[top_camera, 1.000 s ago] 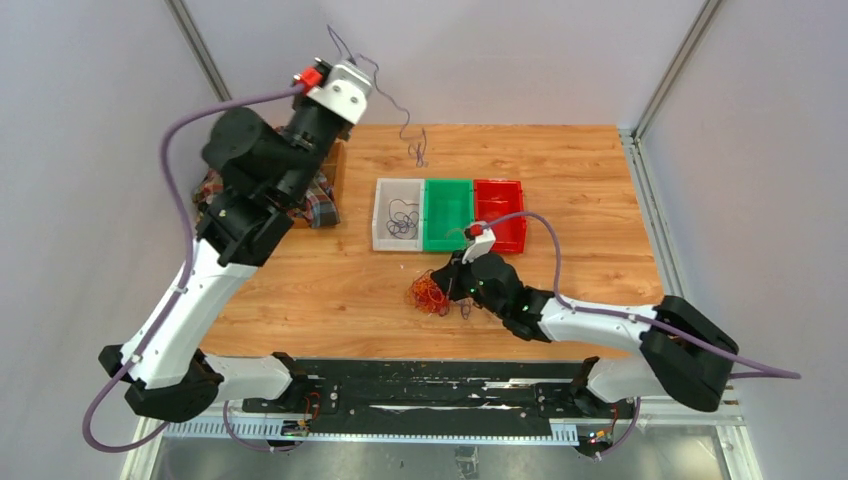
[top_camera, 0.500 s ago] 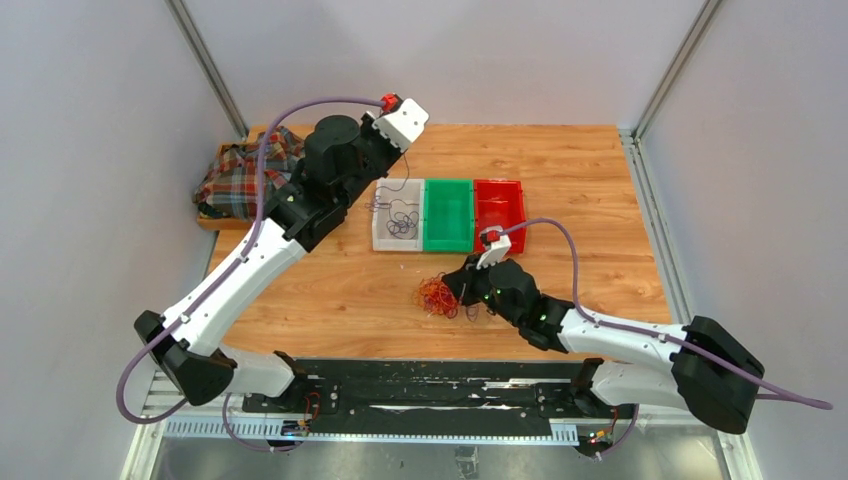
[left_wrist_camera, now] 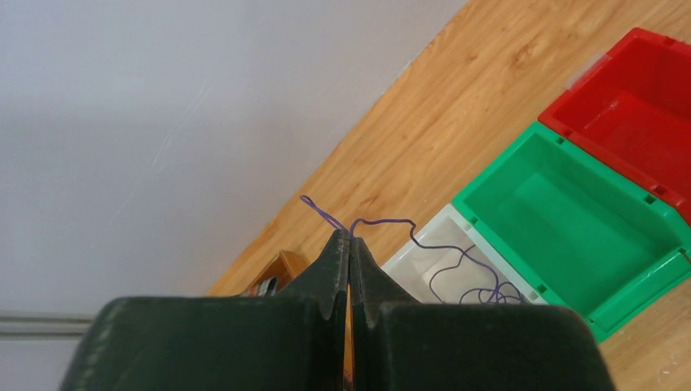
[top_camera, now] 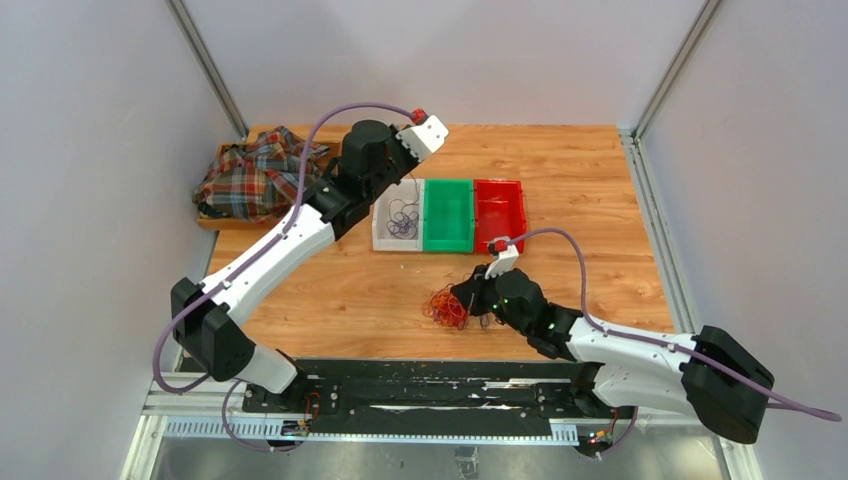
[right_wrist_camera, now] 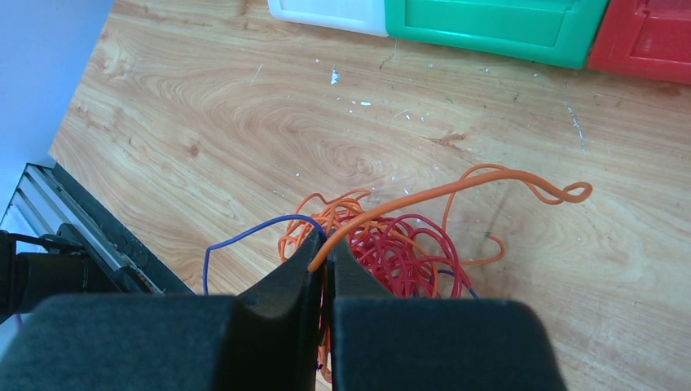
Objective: Untangle the cables
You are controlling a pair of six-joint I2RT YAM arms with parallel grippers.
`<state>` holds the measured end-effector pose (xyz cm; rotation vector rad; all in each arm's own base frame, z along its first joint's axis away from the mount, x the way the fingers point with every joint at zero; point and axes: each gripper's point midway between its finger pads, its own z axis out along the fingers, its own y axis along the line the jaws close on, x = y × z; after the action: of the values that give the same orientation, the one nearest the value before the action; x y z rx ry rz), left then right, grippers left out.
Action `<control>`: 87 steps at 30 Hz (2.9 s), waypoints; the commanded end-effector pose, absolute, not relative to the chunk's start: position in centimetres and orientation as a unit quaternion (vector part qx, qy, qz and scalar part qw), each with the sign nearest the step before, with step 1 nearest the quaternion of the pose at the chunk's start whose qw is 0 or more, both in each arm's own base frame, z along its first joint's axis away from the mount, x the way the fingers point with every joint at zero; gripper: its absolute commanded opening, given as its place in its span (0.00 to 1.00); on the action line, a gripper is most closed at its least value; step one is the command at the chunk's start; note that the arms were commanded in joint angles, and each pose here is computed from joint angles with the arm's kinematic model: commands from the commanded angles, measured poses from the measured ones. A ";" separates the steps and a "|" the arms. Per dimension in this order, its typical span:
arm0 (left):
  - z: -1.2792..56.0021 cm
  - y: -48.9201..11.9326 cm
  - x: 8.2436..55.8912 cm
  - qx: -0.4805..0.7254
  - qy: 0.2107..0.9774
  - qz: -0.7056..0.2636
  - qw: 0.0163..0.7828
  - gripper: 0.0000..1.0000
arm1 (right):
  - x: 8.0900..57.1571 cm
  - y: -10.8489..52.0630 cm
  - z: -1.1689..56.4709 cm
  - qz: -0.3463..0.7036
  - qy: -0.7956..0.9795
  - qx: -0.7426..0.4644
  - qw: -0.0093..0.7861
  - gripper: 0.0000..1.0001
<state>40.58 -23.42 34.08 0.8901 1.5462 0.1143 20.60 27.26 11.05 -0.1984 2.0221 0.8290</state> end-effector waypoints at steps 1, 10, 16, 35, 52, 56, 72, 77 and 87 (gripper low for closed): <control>35.2 -23.8 42.0 0.391 0.651 0.064 0.648 0.00 | 20.6 26.8 11.2 0.340 0.818 -0.063 0.460 0.01; 29.9 -24.3 41.0 0.417 0.699 0.028 0.580 0.00 | 20.5 26.6 10.8 0.336 0.822 -0.059 0.456 0.01; 24.3 -24.6 38.1 0.433 0.753 -0.029 0.495 0.00 | 20.7 26.4 11.3 0.332 0.821 -0.056 0.460 0.01; 14.1 -22.5 41.3 0.444 0.798 -0.012 0.408 0.00 | 20.7 25.8 11.9 0.324 0.824 -0.046 0.463 0.01; 20.9 -24.3 31.4 0.530 0.741 -0.219 0.349 0.84 | 20.9 26.0 12.8 0.330 0.818 -0.046 0.469 0.01; 20.7 -25.7 24.2 0.552 0.723 -0.317 0.268 0.84 | 21.2 25.9 13.1 0.331 0.815 -0.042 0.474 0.00; 16.0 -32.6 20.9 0.570 0.723 -0.329 0.210 0.77 | 21.5 26.6 13.6 0.360 0.803 -0.020 0.474 0.01; 14.8 -32.9 20.3 0.572 0.727 -0.327 0.194 0.70 | 21.5 26.7 13.7 0.372 0.798 -0.011 0.474 0.01; 15.1 -31.6 23.0 0.543 0.768 -0.250 0.229 0.06 | 22.0 26.1 12.9 0.354 0.806 -0.003 0.474 0.16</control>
<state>21.43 -31.75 13.66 1.5591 2.1164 -0.7936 21.09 26.72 12.79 -0.0615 1.9908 0.8892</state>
